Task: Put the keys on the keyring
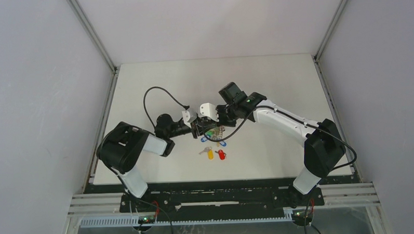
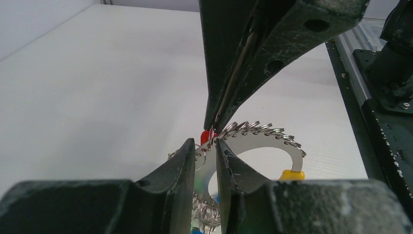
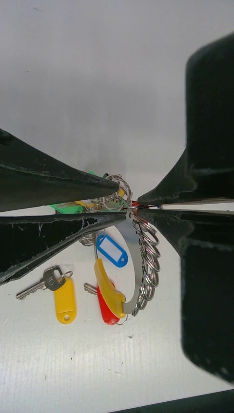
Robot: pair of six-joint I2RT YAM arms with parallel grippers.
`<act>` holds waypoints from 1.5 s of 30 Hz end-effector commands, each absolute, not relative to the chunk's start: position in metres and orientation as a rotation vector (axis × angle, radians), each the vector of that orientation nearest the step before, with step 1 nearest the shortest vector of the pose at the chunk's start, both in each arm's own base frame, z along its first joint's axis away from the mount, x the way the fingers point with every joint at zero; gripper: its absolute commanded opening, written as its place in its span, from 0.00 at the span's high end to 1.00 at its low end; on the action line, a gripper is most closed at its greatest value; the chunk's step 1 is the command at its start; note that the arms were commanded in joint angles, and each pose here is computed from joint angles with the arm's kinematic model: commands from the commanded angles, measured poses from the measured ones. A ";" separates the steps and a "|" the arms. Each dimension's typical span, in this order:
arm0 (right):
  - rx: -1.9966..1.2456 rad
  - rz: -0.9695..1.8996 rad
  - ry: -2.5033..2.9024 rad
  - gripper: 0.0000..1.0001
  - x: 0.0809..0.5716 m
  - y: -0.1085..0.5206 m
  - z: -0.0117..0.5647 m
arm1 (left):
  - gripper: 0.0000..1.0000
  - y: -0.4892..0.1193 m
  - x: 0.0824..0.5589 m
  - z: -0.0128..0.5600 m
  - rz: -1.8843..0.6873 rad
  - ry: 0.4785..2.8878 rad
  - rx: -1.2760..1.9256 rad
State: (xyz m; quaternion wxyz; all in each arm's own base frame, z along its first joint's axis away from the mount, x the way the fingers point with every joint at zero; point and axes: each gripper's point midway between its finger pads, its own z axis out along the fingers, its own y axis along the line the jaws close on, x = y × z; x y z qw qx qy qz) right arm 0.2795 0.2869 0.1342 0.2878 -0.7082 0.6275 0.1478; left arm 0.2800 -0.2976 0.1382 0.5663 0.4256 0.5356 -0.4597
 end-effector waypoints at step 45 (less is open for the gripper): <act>-1.429 0.911 1.543 0.74 0.281 0.266 0.181 | 1.00 -0.312 0.274 0.172 -1.083 1.093 1.038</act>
